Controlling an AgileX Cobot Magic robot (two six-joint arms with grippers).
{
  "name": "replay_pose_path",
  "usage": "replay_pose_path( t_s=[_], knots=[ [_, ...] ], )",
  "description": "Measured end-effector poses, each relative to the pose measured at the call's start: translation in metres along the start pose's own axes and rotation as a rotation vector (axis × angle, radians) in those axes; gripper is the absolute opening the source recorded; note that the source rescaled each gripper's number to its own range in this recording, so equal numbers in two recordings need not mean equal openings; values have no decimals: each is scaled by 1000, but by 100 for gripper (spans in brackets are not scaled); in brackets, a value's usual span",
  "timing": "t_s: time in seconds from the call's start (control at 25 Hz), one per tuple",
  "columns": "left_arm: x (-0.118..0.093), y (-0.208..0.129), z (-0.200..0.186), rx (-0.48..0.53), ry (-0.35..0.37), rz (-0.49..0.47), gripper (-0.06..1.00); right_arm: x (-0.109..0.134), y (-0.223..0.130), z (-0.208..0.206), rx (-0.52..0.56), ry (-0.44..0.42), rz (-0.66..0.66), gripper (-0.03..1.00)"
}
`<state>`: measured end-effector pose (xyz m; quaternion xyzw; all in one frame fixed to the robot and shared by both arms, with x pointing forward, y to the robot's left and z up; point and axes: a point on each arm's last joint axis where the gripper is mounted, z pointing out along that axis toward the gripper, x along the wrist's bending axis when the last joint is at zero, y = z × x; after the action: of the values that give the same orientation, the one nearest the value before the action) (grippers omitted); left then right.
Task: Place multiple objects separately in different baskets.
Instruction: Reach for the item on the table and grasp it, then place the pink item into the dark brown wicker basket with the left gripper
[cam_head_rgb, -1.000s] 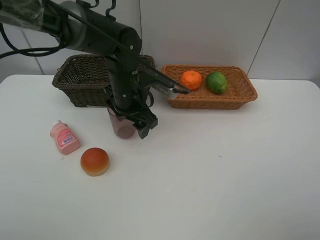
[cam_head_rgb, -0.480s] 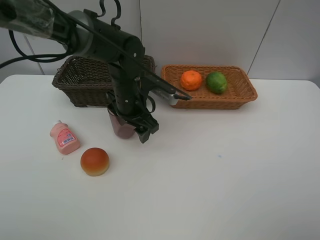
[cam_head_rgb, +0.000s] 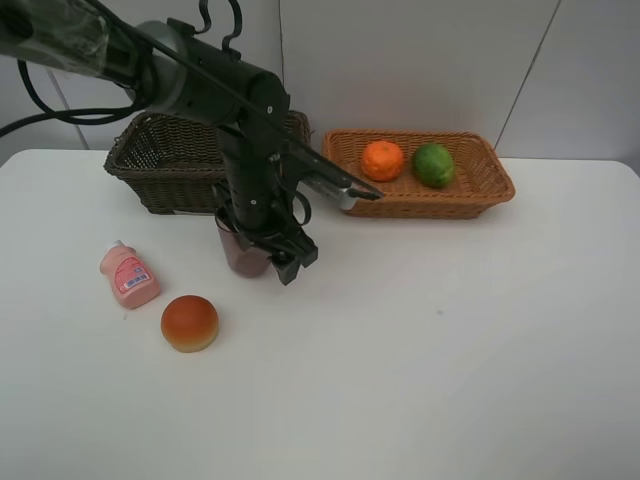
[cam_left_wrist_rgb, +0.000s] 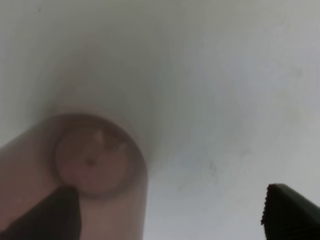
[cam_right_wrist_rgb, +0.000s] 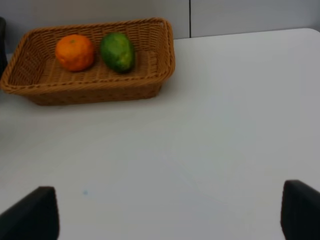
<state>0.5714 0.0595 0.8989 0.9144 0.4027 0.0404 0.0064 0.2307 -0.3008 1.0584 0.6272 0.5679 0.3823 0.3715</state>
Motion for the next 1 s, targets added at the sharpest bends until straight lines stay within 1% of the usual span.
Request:
replay_pose_path(
  t_s=[0.08,0.12,0.2,0.28,0.32,1.0],
  knots=[
    [0,0,0,-1,2,1,75,0,0,0,0,0,0,95],
    [0,0,0,-2,3,2,63,0,0,0,0,0,0,95],
    [0,0,0,-2,4,3,32,0,0,0,0,0,0,95],
    [1,0,0,-1,7,5,5,0,0,0,0,0,0,95],
    [1,0,0,1,13,10,0,0,0,0,0,0,0,95],
    [1,0,0,1,13,10,0,0,0,0,0,0,0,96]
  ],
)
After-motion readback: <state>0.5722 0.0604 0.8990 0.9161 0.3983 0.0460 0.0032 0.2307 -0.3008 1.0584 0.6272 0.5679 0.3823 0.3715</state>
